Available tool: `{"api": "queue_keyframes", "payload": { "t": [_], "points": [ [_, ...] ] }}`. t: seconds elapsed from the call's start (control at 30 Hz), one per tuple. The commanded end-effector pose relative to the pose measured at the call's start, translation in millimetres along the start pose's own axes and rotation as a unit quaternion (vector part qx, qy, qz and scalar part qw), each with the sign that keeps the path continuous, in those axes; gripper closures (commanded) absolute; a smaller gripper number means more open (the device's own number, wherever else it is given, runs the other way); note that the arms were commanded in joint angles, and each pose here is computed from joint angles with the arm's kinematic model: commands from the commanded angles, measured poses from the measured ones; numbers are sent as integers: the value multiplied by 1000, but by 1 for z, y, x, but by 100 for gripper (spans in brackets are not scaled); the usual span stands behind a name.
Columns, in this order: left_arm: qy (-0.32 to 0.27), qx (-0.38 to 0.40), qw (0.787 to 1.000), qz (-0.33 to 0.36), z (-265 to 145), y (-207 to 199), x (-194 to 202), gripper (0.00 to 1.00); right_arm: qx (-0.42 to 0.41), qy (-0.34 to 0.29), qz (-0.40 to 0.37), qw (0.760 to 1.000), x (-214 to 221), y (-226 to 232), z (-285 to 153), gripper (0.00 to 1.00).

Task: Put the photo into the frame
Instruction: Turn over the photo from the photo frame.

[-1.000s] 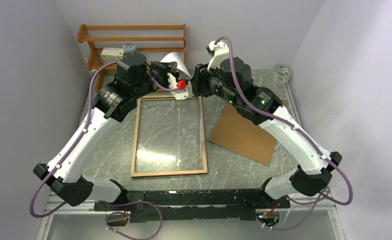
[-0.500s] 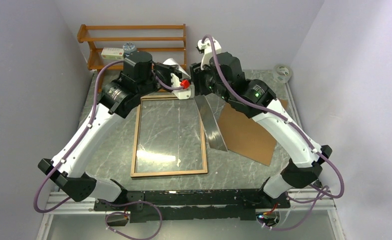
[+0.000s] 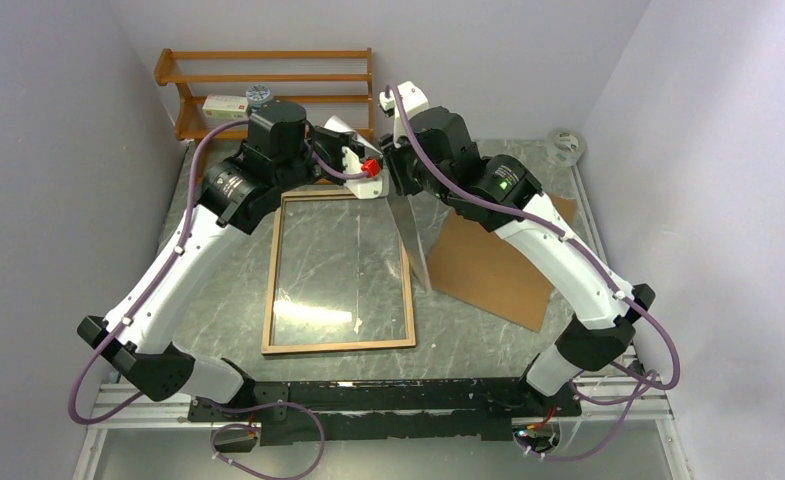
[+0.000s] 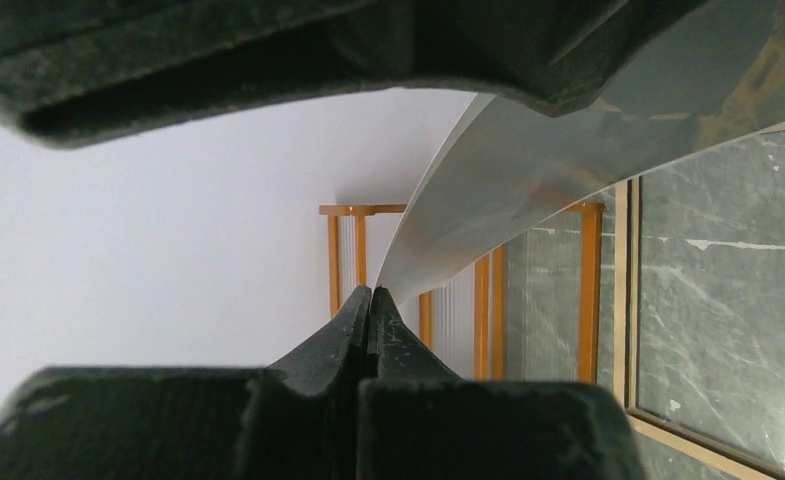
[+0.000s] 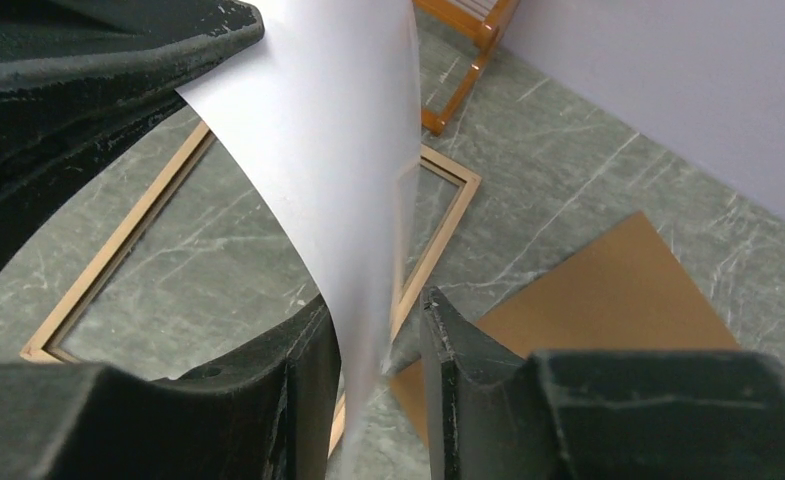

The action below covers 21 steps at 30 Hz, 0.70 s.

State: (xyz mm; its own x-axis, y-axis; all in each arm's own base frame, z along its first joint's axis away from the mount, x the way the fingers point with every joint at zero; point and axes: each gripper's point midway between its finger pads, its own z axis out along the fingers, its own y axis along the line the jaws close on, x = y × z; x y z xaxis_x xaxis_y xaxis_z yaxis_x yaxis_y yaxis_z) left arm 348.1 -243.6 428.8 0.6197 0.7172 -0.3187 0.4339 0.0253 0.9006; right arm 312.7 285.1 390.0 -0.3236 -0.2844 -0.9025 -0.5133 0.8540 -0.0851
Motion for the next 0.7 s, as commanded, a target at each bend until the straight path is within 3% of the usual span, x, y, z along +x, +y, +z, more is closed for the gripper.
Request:
{"api": "queue_keyframes", "payload": {
  "t": [0.0,0.2,0.33,0.47,0.5,0.6,0.67],
  "points": [
    [-21,-29,999,-4,-11,21,-14,97,-6,-4,-10,1000,-3,0,-4,64],
    [-25,-28,999,-7,-12,21,-15,97,-9,1,-8,1000,2,3,3,64],
    [-25,-28,999,-10,-12,21,-15,97,-3,-4,-11,1000,-1,1,5,70],
    [-24,-33,999,-11,-12,22,-15,93,-3,-7,-10,1000,-3,2,6,93],
    [-22,-38,999,-15,-11,21,-14,84,-2,-9,-10,1000,-3,2,5,100],
    [-8,-87,996,-26,-13,30,-5,34,0,-19,-8,1000,-5,0,3,100],
    [-8,-127,991,-36,-19,37,-3,13,4,-31,-3,1000,-8,-2,0,100]
  ]
}}
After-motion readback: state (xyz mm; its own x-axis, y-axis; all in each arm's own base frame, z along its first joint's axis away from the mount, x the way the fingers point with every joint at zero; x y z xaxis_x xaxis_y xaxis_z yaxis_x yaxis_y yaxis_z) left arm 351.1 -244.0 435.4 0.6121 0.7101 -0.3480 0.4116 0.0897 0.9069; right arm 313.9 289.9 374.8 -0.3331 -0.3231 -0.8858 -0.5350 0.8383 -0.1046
